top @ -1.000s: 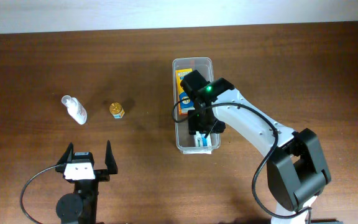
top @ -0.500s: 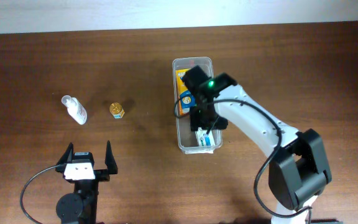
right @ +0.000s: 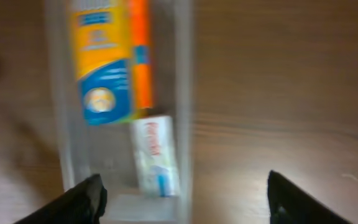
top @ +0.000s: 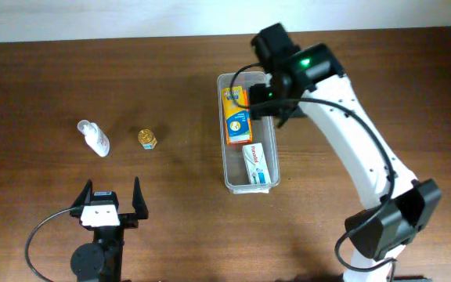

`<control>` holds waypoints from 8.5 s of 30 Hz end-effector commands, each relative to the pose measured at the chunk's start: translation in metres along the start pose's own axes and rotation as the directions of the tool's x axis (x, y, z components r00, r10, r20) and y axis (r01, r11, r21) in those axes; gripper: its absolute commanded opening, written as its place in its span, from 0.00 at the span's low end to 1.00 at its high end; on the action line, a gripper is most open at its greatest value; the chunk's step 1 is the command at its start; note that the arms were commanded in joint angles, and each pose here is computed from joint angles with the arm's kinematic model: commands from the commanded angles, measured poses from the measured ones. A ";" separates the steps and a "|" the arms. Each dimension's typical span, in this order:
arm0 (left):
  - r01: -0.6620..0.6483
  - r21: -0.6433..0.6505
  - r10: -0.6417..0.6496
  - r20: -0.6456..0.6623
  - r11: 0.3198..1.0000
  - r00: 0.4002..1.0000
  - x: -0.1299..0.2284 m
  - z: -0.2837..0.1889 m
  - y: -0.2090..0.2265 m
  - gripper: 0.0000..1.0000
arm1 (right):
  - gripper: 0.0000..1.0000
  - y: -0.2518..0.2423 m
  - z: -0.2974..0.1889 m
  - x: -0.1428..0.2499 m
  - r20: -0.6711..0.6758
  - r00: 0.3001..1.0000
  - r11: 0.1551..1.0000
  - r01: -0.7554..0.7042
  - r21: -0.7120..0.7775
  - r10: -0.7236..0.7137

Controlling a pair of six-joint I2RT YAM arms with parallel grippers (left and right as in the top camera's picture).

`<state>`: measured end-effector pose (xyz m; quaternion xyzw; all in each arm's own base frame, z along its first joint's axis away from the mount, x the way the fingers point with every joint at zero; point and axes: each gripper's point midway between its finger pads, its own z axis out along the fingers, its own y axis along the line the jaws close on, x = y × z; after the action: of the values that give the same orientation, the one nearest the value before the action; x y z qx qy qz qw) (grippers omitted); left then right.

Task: Pack container
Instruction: 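Raise the right gripper and retract it to the right, then move the left gripper forward toward the white squeeze bottle, then lower the left gripper around the white bottle and grasp it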

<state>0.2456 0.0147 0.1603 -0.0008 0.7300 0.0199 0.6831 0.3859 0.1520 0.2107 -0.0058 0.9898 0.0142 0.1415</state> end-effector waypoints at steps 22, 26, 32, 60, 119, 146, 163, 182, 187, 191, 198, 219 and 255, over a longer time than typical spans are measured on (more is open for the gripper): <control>-0.012 0.002 0.012 -0.002 1.000 1.000 0.001 0.000 -0.001 0.99 | 0.98 -0.313 -0.033 0.038 0.000 0.824 0.767 -0.527 0.365 0.566; -0.012 0.002 0.012 -0.003 1.000 1.000 0.001 0.000 -0.001 0.99 | 0.98 -0.359 -0.037 0.048 0.078 0.743 0.672 -0.640 0.373 0.665; -0.012 0.002 0.012 -0.002 1.000 1.000 0.001 0.000 0.000 0.99 | 0.98 -0.389 -0.037 0.057 0.124 0.693 0.613 -0.695 0.376 0.710; -0.012 -0.037 0.012 -0.003 0.999 1.000 0.001 0.000 0.006 0.99 | 0.98 -0.390 -0.036 0.053 0.136 0.687 0.615 -0.708 0.346 0.714; 0.060 0.013 -0.026 -0.799 0.998 0.601 -0.163 0.125 0.037 0.99 | 0.98 -0.390 -0.036 0.053 0.136 0.687 0.615 -0.708 0.346 0.714; 0.069 -0.195 -0.204 -0.969 0.978 0.141 0.000 0.159 0.078 0.99 | 0.99 -0.390 -0.036 0.053 0.136 0.687 0.615 -0.708 0.346 0.714; 0.073 -0.190 -0.187 -0.982 0.979 -0.038 0.061 0.158 0.076 0.99 | 0.98 -0.390 -0.036 0.053 0.136 0.687 0.615 -0.708 0.346 0.714; 0.085 -0.188 -0.184 -0.981 0.978 -0.054 0.089 0.167 0.087 0.99 | 0.98 -0.390 -0.036 0.053 0.136 0.687 0.615 -0.708 0.346 0.714; 0.085 -0.187 -0.183 -0.982 0.979 -0.056 0.095 0.169 0.087 0.99 | 0.98 -0.390 -0.036 0.053 0.136 0.687 0.615 -0.708 0.346 0.714; 0.088 -0.180 -0.176 -0.983 0.980 -0.049 0.097 0.172 0.087 0.99 | 0.98 -0.390 -0.036 0.053 0.136 0.687 0.615 -0.708 0.346 0.714; 0.087 -0.181 -0.178 -0.983 0.980 -0.040 0.097 0.174 0.088 0.99 | 0.98 -0.390 -0.036 0.053 0.136 0.687 0.615 -0.708 0.346 0.714; 0.112 -0.182 -0.177 -0.983 0.977 -0.054 0.097 0.171 0.083 0.68 | 0.98 -0.390 -0.036 0.053 0.136 0.687 0.615 -0.708 0.346 0.714; 0.134 -0.176 -0.161 -0.980 0.975 -0.116 0.093 0.158 0.071 0.14 | 0.98 -0.390 -0.036 0.053 0.136 0.687 0.615 -0.708 0.346 0.714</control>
<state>0.3935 0.0999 0.0636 -0.1078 0.9902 -0.0447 -0.0762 0.3320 -0.2387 0.2194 0.4074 0.8985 -0.1181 0.1134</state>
